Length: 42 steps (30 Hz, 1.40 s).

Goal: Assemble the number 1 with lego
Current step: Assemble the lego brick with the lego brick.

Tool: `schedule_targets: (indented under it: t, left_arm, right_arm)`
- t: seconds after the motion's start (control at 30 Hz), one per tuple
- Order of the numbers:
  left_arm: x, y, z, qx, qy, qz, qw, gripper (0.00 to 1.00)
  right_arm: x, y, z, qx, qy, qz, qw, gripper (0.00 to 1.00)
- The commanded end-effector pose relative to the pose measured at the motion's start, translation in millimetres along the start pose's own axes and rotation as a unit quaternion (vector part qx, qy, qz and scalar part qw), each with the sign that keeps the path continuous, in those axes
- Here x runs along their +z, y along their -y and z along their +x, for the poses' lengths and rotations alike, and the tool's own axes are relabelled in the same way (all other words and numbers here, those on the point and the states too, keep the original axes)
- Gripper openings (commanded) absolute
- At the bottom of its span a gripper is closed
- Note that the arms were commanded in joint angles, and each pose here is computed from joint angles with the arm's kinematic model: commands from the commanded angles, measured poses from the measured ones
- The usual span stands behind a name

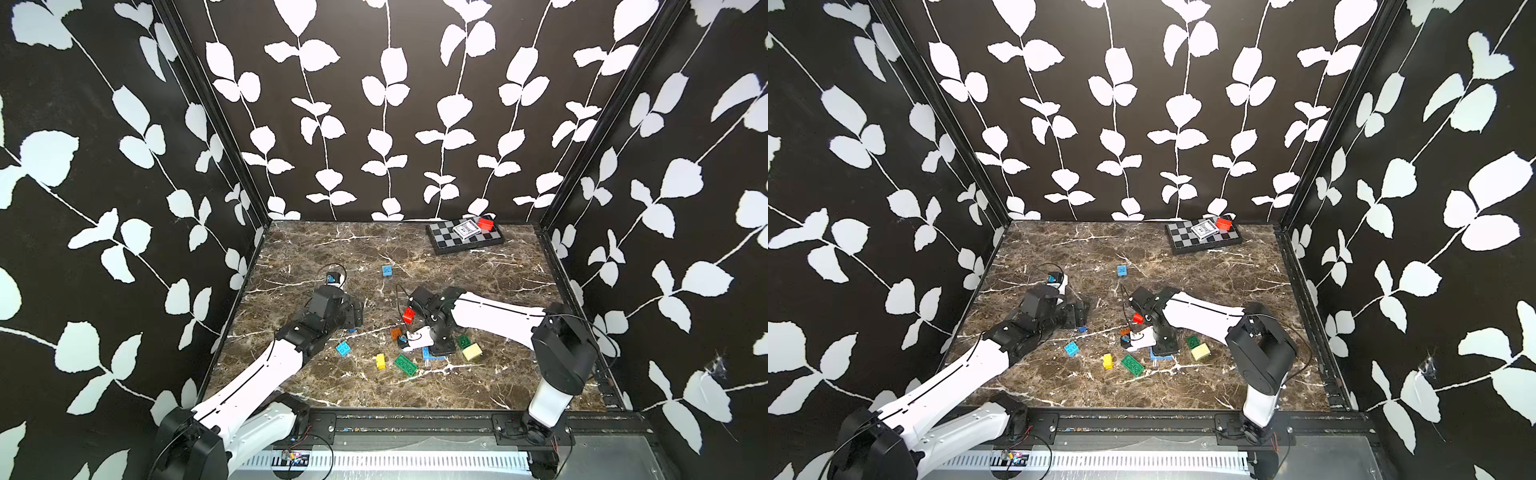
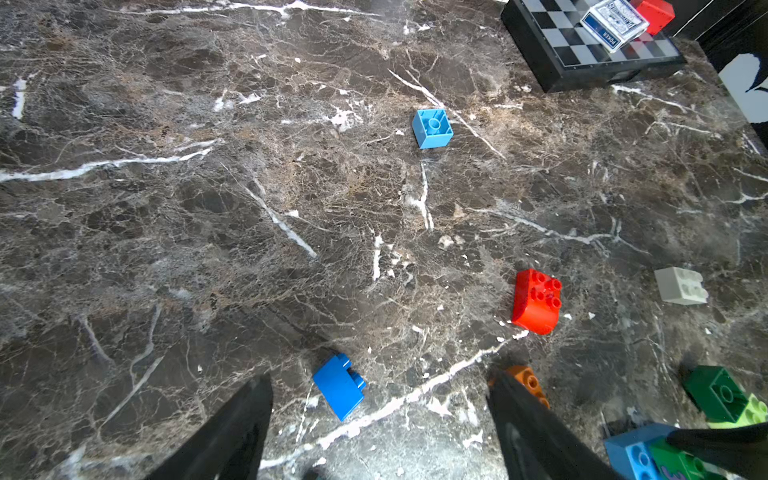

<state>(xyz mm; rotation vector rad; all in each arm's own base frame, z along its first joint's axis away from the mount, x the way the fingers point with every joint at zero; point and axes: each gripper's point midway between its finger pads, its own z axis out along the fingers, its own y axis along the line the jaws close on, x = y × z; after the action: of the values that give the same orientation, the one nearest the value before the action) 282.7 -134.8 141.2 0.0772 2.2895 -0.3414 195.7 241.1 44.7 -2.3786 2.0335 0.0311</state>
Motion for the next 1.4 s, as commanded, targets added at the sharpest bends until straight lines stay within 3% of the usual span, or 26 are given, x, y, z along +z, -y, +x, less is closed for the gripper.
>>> schedule_targets:
  t: [0.0,0.77,1.0,1.13,1.37]
  left_arm:
    - [-0.3,-4.5,0.4,0.001,0.003,-0.007,1.0,0.84]
    - [-3.1,-8.5,1.6,-0.004,0.002,-0.016,1.0,0.83]
    - [-4.2,-8.8,0.6,0.0,0.002,-0.017,1.0,0.84]
    - [-5.3,-8.9,-0.3,0.003,0.001,-0.017,1.0,0.83]
    - [-6.5,-9.1,-1.4,0.001,0.003,-0.018,1.0,0.83]
  right_arm:
    - [21.5,-17.7,18.0,0.009,-0.047,-0.023,0.999,0.19]
    - [51.2,-17.5,-2.0,0.028,-0.107,-0.03,0.993,0.1]
    - [55.4,-15.6,-23.6,0.061,-0.052,-0.03,0.996,0.09]
    - [55.1,-14.7,-26.8,0.069,-0.04,-0.025,0.996,0.15]
    - [45.2,-8.7,-25.9,0.07,-0.033,0.0,0.997,0.45]
